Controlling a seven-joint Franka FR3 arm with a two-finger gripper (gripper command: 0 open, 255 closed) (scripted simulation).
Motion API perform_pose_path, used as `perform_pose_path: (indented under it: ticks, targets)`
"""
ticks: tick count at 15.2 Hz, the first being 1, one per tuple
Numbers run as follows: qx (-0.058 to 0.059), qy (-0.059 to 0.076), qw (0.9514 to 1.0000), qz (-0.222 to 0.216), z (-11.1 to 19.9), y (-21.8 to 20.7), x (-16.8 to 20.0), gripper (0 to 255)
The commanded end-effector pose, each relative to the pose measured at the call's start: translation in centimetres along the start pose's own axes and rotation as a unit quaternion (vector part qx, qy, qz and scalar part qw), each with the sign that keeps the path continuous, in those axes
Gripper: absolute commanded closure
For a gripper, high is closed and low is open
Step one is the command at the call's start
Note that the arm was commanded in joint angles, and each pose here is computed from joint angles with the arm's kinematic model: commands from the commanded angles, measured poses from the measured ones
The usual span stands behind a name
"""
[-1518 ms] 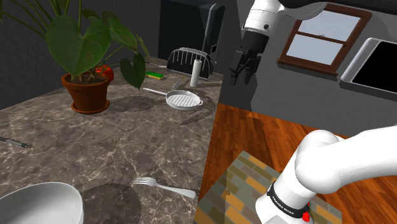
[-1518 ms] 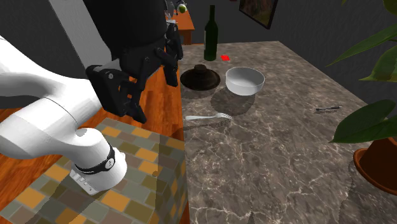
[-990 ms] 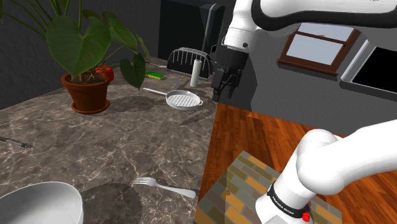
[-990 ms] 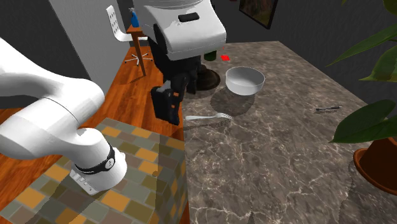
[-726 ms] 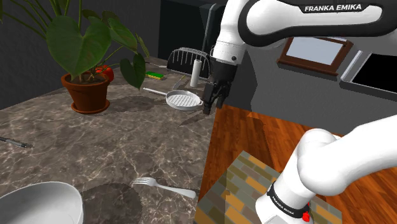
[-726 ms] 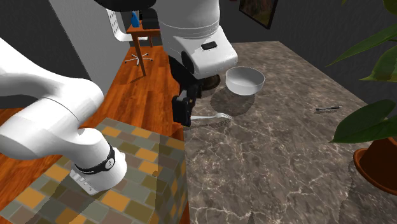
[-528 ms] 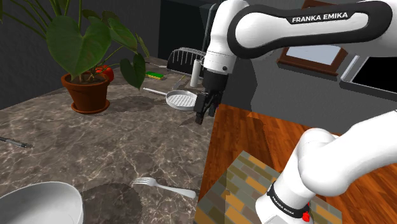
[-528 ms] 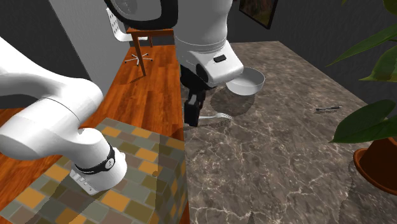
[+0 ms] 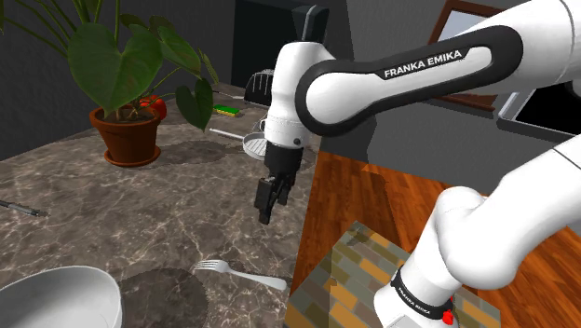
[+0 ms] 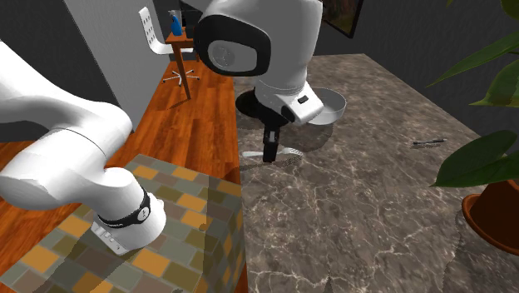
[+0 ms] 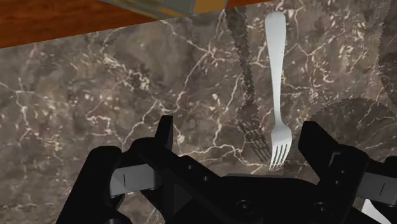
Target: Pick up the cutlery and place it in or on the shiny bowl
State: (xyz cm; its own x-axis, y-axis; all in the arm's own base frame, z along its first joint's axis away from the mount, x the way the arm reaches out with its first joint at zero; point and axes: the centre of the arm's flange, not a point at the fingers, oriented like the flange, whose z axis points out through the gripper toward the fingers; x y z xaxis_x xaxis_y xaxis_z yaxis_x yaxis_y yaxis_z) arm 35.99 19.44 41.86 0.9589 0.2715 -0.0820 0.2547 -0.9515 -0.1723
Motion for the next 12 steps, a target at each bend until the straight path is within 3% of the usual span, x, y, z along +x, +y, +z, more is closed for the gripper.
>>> perform_pose_path:
  ticks: [1, 7, 12]
  targets:
    - [0.002, -0.005, 0.9998, -0.018, 2.0, -1.5, 0.8, 0]
    - [0.009, -0.022, 0.9973, -0.07, 8.1, -6.4, 2.3, 0]
    - [0.009, -0.022, 0.9972, -0.071, 10.3, -6.5, 2.2, 0]
